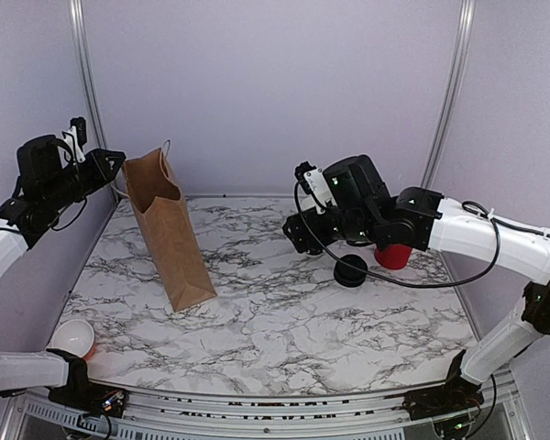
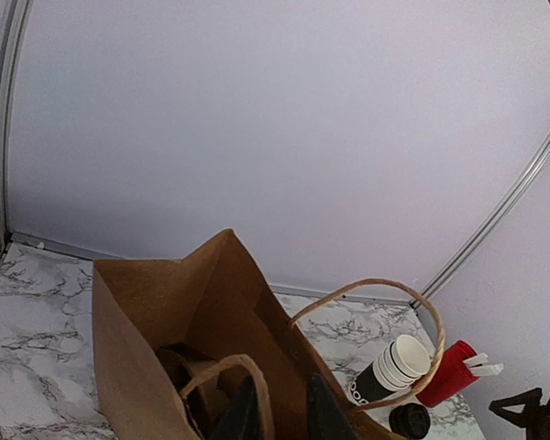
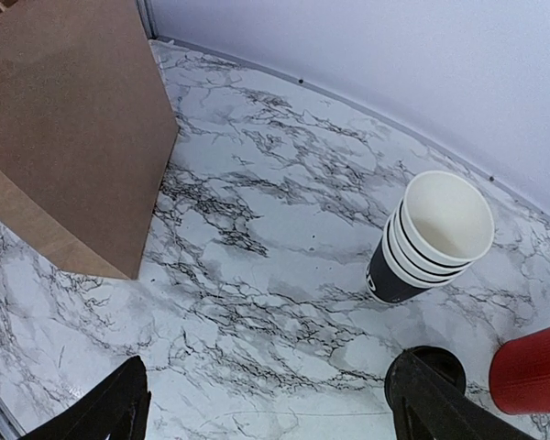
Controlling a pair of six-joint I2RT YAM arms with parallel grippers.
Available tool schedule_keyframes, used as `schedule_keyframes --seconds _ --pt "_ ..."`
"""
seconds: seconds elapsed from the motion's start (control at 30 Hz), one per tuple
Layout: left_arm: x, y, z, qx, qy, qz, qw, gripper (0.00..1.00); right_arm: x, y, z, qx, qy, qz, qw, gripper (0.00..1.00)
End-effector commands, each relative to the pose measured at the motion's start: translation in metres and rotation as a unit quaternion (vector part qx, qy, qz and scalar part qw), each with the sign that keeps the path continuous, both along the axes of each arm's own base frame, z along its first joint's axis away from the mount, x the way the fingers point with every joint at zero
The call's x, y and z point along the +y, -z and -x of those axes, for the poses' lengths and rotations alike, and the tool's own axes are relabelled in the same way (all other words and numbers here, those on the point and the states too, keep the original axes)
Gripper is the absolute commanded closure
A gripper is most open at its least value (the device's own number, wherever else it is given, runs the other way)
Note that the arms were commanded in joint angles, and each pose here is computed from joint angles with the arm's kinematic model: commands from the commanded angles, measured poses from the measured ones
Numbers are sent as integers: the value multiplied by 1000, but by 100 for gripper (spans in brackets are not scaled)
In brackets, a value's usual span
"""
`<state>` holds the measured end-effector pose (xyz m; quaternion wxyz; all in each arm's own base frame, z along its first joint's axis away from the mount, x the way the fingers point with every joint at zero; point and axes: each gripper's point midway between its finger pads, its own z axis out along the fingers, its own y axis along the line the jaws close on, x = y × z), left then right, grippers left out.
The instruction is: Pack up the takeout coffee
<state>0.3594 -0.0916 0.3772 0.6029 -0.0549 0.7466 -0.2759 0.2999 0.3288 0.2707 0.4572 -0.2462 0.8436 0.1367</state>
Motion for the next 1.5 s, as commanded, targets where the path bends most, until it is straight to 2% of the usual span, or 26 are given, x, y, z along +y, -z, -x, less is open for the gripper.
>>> schedule_keyframes --seconds 0.0,0.57,0.83,1.03,1.3,1.47 --pt "14 1 9 8 -32 -8 999 79 8 6 -2 11 -5 -11 1000 11" --pt "26 -7 31 2 -56 -18 998 52 19 15 -5 20 -18 -3 1000 11" --pt "29 -18 47 -5 -57 -28 998 31 18 11 -7 16 -14 -3 1000 11" --pt "24 -39 58 -12 -38 -36 999 1 11 14 -12 23 0 -1 1000 11" --pt "13 -58 68 -16 -7 -37 999 1 -11 7 -25 28 27 -24 999 11" --pt "-16 -58 70 -13 28 -49 998 1 -30 -1 -44 26 54 -33 998 12"
